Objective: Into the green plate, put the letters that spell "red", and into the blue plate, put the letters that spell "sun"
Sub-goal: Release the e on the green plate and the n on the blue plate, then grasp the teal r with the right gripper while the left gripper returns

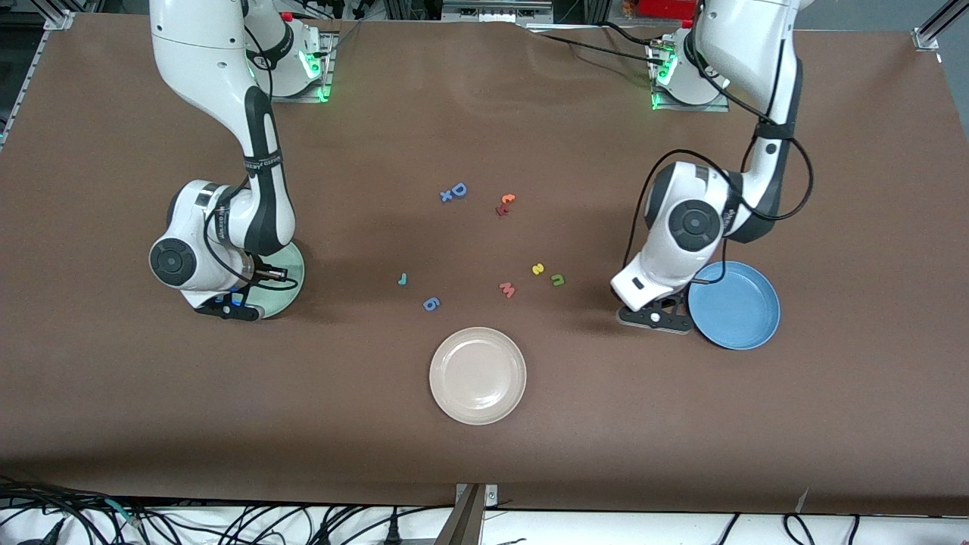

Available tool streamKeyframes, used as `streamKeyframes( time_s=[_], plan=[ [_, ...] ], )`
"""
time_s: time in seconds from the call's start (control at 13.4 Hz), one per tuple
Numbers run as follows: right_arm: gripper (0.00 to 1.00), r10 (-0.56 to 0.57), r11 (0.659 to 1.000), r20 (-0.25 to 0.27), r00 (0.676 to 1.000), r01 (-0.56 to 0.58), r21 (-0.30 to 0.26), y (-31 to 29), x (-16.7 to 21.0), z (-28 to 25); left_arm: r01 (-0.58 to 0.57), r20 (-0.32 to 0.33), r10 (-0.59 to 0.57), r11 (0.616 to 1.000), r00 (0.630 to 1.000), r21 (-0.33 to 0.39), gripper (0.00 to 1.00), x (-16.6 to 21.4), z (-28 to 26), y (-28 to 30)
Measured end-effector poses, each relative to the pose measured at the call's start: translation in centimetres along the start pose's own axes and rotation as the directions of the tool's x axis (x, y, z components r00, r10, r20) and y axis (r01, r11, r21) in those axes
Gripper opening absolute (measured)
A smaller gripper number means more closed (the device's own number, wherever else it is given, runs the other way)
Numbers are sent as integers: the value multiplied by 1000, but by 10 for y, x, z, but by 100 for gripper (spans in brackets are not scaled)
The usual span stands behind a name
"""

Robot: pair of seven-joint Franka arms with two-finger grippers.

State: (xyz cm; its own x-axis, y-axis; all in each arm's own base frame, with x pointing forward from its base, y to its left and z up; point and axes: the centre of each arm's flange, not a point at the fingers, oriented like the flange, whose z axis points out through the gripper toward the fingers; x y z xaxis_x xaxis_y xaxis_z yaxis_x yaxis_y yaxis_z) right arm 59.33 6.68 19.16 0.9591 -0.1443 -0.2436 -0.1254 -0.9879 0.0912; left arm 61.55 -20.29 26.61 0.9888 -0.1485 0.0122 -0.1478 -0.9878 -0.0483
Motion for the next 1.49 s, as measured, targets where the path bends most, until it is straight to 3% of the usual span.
streamKeyframes(
  time_s=[0.37, 0.75, 1.19, 1.49],
  plan=[
    [89, 13, 998, -47, 999, -10, 59, -38, -6, -47, 29, 107, -28, 999, 994, -12, 26, -10, -6, -55],
    [88, 113, 989, -106, 988, -101, 109, -152, -35, -91, -10, 144, 14, 999, 989, -31, 26, -20, 8, -120],
    [88, 201, 974, -158, 967, -180, 134, -235, -47, -41, -8, 150, 19, 998, 988, -70, 26, -26, 16, -189],
    [88, 240, 959, -120, 963, -215, 185, -256, -54, -15, -11, 173, 23, 997, 985, -74, 26, -31, 34, -187]
  ],
)
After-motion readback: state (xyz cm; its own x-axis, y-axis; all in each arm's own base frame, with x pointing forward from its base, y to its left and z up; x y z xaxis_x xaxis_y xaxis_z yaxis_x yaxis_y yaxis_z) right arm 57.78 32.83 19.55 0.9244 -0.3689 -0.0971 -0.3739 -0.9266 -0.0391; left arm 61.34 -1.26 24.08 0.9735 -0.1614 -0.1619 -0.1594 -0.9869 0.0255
